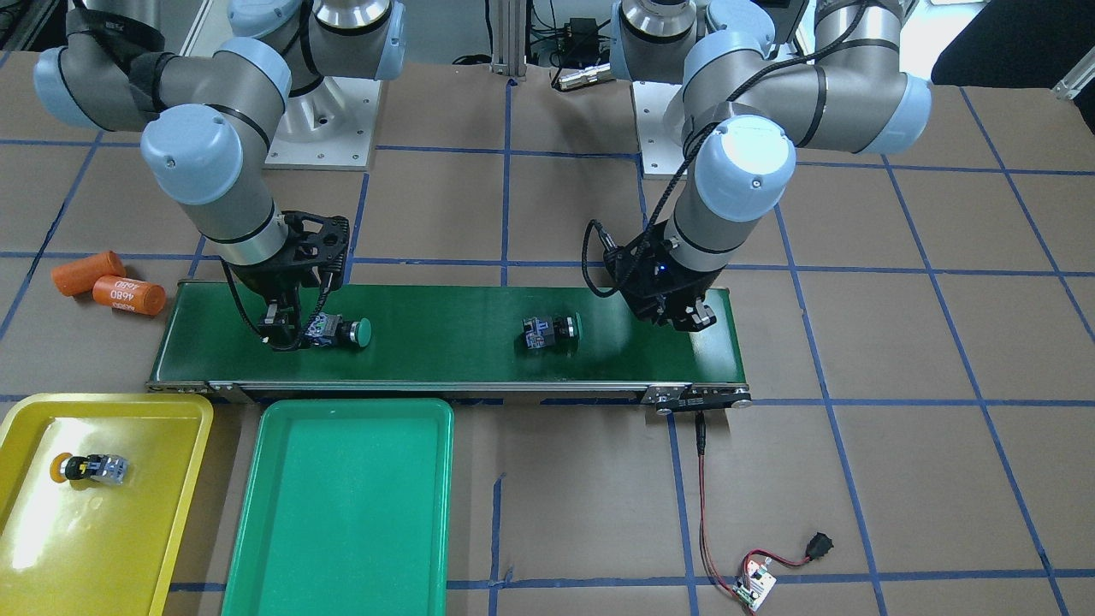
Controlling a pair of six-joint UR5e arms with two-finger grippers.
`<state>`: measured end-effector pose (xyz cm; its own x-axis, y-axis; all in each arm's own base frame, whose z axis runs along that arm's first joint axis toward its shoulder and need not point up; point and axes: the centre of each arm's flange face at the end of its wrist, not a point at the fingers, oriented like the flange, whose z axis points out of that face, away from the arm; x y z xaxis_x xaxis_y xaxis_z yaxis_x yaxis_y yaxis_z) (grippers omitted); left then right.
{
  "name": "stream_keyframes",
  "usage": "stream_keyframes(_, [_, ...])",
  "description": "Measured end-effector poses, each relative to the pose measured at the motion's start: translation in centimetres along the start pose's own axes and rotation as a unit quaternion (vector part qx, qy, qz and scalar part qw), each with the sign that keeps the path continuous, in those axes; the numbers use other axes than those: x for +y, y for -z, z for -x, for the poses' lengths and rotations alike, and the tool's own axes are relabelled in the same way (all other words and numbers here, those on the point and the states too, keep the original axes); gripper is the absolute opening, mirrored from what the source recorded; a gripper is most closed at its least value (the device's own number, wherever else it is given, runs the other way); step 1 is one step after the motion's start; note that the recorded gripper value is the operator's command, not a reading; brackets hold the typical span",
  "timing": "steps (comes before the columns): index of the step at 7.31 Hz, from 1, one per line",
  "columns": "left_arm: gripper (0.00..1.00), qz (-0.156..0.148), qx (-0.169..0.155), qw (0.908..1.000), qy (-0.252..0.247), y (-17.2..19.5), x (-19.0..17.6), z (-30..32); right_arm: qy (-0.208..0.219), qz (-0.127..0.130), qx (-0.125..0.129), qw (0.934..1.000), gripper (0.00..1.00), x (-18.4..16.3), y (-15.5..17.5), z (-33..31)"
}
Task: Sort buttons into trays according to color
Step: 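Place a yellow button on the belt with left gripper while right grasps green button, then drop the green button into the green tray while the left gripper lifts away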
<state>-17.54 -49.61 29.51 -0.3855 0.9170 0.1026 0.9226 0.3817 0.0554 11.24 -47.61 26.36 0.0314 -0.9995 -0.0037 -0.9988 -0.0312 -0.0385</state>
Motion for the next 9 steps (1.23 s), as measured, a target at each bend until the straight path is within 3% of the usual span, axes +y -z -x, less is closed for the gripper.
stream_keyframes(1, [0.0, 0.006, -0.011, 0.9971, -0.075, -0.7, -0.4, 0.0, -0.002, 0.0, -0.003, 1.0, 1.0, -0.1, -0.4, 0.0])
stream_keyframes(2, [0.0, 0.008, -0.022, 0.9915, -0.128, -1.4, -0.7, 0.3, -0.002, 0.0, -0.006, 1.0, 0.89, -0.2, -0.9, -0.2])
stream_keyframes(3, [0.06, 0.009, -0.026, 0.9874, -0.156, -2.3, -0.7, 0.4, -0.002, 0.002, -0.007, 1.0, 0.51, -0.1, -1.4, -0.3])
stream_keyframes(4, [0.95, 0.008, -0.03, 0.9853, -0.168, -3.4, -0.6, 0.4, -0.001, 0.005, -0.008, 1.0, 0.08, 0.0, -1.6, -0.5])
stream_keyframes(5, [1.0, 0.004, -0.04, 0.9845, -0.17, -4.4, -0.5, 0.3, 0.0, 0.009, -0.008, 0.9999, 0.0, 0.1, -1.7, -0.7])
stream_keyframes(7, [1.0, -0.001, -0.051, 0.9837, -0.172, -5.1, -0.3, -0.3, -0.002, 0.019, -0.005, 0.9998, 0.0, 0.3, -1.3, -1.0])
stream_keyframes(9, [1.0, -0.008, -0.073, 0.9785, -0.193, -2.6, -0.5, 0.6, -0.004, 0.025, 0.021, 0.9995, 0.0, 0.5, 0.8, -3.1])
